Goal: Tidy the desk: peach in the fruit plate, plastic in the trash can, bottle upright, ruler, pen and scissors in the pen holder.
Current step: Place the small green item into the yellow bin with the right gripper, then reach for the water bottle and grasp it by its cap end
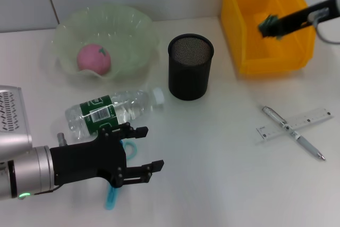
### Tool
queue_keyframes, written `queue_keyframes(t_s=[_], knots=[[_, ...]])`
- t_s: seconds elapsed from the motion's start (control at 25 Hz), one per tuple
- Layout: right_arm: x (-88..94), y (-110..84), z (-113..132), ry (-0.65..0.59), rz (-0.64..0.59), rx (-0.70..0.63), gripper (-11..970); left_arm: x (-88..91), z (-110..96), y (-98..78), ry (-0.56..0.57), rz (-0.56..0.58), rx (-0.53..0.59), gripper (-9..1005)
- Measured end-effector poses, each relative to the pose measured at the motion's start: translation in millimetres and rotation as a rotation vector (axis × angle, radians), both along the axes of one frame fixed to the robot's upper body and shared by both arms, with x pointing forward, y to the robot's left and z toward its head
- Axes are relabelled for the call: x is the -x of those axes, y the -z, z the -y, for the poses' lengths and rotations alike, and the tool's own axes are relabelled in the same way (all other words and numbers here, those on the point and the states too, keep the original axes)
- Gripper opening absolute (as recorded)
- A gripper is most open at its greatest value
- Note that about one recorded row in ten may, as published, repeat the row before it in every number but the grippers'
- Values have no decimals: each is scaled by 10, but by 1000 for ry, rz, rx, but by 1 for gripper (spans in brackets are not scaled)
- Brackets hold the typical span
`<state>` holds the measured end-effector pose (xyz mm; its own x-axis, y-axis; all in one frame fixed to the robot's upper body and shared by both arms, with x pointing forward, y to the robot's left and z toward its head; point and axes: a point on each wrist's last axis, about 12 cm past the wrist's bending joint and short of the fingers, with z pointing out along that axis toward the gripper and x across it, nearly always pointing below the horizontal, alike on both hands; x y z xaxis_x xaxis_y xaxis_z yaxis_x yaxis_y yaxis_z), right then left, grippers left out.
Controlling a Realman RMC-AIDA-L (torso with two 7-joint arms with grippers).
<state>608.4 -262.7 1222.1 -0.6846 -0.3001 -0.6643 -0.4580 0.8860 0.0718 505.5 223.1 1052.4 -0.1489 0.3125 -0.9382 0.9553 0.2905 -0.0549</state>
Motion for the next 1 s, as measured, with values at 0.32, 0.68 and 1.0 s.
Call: queue_keyframes(t_s=[0.32,0.68,1.0], knots=[[-261,142,162,102,102,91,306,-2,10,-5,3,-3,3,774],[-492,400,107,135,107,147,284,-18,23,-16,7,-5,3,772],[-516,418,83,119,110,155,586,-19,16,-17,6,-7,2,771]])
